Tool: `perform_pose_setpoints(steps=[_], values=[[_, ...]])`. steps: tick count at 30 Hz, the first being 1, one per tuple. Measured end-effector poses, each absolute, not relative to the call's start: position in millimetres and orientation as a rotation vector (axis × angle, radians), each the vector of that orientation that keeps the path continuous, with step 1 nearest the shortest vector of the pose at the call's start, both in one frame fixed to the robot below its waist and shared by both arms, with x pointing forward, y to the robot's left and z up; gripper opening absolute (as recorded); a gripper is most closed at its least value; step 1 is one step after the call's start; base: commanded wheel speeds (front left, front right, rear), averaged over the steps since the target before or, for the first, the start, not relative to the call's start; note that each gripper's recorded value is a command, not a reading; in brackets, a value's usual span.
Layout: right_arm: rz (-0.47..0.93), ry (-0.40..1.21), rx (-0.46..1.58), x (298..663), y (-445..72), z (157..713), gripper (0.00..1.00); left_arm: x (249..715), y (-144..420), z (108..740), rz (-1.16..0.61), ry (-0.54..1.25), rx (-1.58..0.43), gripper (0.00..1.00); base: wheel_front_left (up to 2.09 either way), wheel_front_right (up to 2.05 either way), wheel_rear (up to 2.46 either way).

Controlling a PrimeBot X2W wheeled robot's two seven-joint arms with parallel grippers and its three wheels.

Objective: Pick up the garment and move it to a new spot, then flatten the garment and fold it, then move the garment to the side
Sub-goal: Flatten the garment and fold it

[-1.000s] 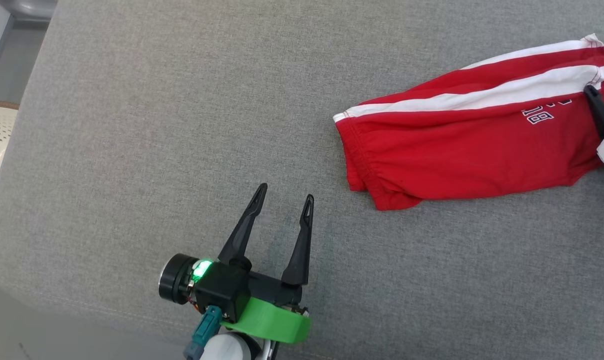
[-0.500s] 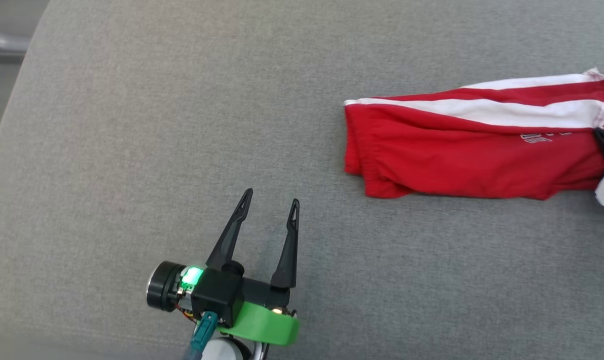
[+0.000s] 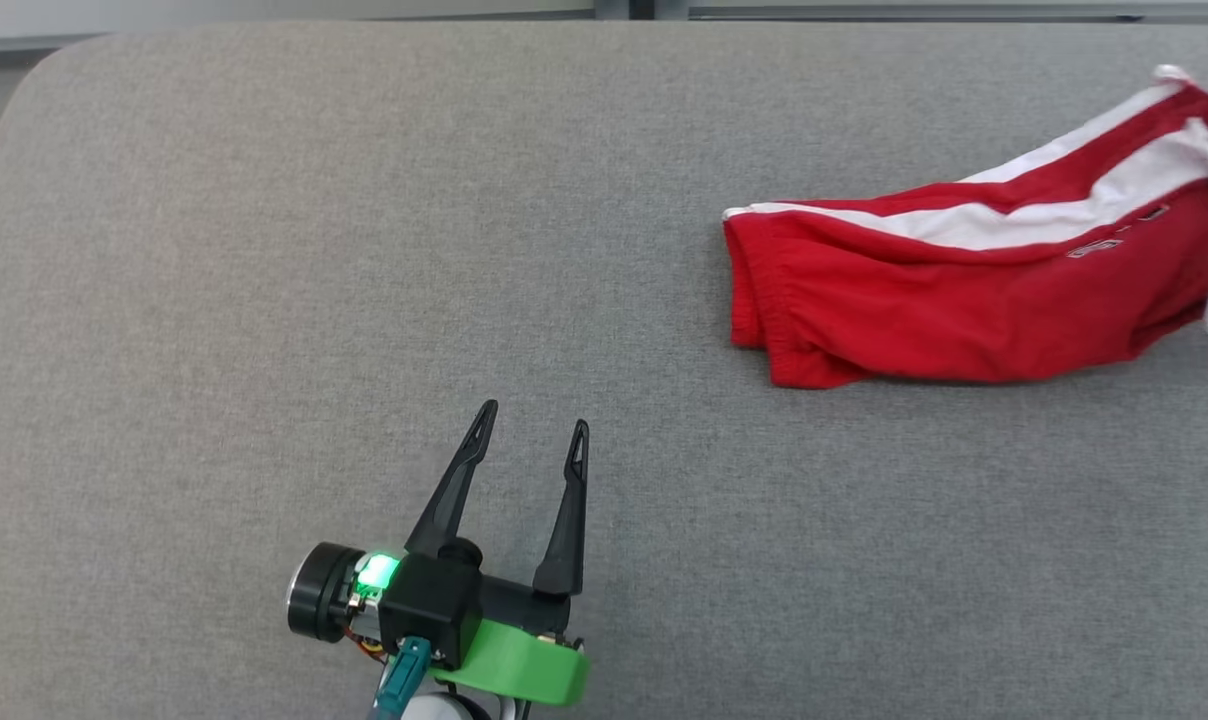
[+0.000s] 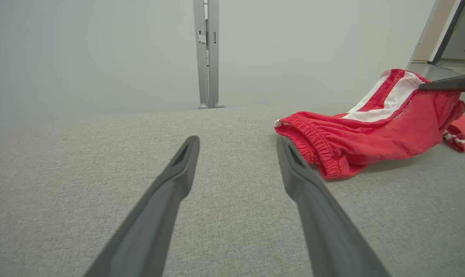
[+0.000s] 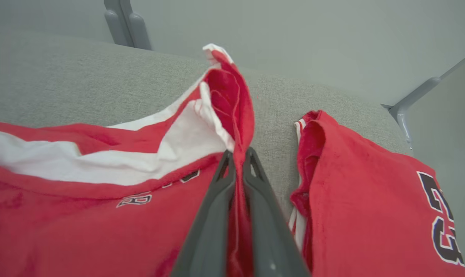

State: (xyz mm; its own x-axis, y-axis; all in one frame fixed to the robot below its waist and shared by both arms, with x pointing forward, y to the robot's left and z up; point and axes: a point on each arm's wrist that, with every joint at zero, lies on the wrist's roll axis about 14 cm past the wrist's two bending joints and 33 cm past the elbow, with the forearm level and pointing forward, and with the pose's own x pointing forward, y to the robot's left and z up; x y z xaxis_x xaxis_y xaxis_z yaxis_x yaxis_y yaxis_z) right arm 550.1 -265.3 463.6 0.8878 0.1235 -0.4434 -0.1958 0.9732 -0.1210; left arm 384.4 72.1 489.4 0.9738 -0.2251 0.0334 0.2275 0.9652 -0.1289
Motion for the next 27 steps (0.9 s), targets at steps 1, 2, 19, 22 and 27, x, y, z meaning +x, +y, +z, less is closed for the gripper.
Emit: perform_pose_setpoints(steps=[1, 2, 19, 22, 27], values=[[0.182, 0.446, -0.165, 551, -257, 468, 0.00, 384, 70, 491, -0.235, -0.023, -0.133, 1.00, 0.00, 0.00, 0.00], [0.197, 0.442, -0.156, 551, -248, 471, 0.00, 383, 69, 493, -0.241, -0.028, -0.132, 1.00, 0.00, 0.00, 0.00], [0.485, 0.342, 0.001, 543, -87, 495, 0.00, 371, 78, 500, -0.209, -0.044, -0.126, 1.00, 0.00, 0.00, 0.00], [0.530, 0.351, 0.033, 533, -62, 490, 0.00, 371, 80, 498, -0.198, -0.037, -0.129, 1.00, 0.00, 0.00, 0.00], [0.586, 0.386, 0.082, 513, -29, 476, 0.00, 372, 83, 494, -0.186, -0.023, -0.134, 1.00, 0.00, 0.00, 0.00]])
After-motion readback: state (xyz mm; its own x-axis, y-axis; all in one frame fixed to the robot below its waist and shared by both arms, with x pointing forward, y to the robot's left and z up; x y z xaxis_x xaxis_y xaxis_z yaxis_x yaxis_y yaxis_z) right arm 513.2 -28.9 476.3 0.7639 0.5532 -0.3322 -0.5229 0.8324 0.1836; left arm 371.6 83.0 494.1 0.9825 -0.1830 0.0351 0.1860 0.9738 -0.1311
